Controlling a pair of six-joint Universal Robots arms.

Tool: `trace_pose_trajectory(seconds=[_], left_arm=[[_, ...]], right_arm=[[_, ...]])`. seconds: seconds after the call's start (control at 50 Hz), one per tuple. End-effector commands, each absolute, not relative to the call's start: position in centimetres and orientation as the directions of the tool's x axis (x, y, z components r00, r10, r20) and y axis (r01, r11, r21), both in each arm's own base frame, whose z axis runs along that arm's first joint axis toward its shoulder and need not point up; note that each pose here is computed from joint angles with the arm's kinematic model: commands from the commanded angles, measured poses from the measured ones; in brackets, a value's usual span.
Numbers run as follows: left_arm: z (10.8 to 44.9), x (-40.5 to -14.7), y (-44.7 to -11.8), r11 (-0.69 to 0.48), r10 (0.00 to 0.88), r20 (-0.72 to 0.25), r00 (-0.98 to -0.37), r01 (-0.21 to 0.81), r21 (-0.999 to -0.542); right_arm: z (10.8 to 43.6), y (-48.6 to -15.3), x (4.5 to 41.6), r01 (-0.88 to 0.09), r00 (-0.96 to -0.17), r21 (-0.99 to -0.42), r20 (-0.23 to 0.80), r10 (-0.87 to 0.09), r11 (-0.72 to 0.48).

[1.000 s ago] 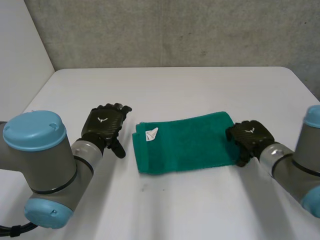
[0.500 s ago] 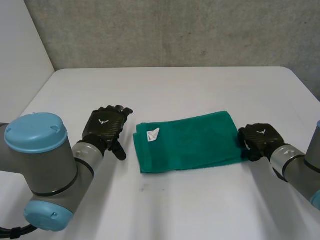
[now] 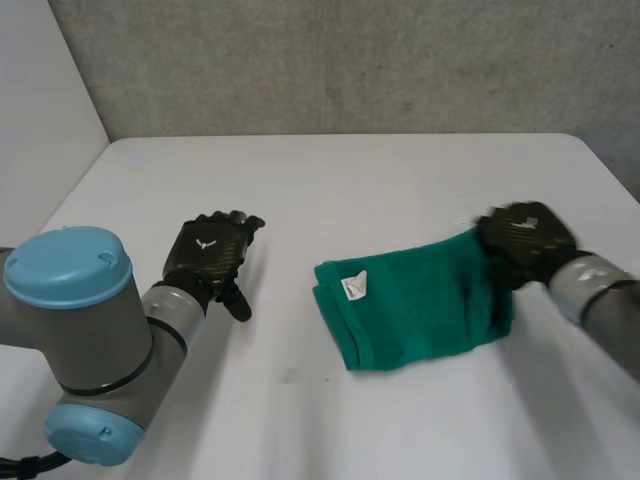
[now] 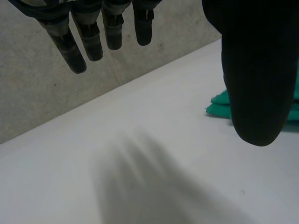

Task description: Fold the towel.

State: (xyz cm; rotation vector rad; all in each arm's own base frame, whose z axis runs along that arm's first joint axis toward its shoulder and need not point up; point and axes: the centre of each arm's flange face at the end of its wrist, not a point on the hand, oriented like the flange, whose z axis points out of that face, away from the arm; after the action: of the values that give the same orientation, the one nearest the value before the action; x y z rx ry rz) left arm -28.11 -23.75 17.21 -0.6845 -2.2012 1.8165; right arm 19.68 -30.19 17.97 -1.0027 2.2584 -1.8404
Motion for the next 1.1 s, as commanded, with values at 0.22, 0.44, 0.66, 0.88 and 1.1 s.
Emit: trace_pose_trajectory(seconds=[0.22,0.44,0.66,0.88,1.1], left_arm=[[19.1,-30.5,-23.0,0.061,0.522,-0.122,-0.844,0.18,-0.982],[20.5,-35.4,-23.2,0.06,0.59,0.016,-0.807,0.024,-0.998],[15.6,-37.2,-21.1,0.248,0.538,0.092,-0.838,0.052,-0.967],[11.6,-36.8,-20.7,0.317,0.49,0.032,-0.871,0.144,-0.938],[12.9,-36.6,-20.3,0.326,0.499,0.03,-0.866,0.156,-0.933]], right_arm=[[14.4,-18.9,33.1,-0.39,-0.364,-0.92,0.192,-0.911,-0.038],[20.1,-24.0,29.2,-0.284,-0.666,-0.959,0.196,-0.72,0.001],[18.0,-27.4,28.1,-0.284,-0.715,-0.944,0.091,-0.693,0.169],[13.6,-29.6,28.7,-0.395,-0.698,-0.866,0.067,-0.713,0.306],[16.1,-30.2,28.6,-0.411,-0.685,-0.888,0.152,-0.713,0.206]])
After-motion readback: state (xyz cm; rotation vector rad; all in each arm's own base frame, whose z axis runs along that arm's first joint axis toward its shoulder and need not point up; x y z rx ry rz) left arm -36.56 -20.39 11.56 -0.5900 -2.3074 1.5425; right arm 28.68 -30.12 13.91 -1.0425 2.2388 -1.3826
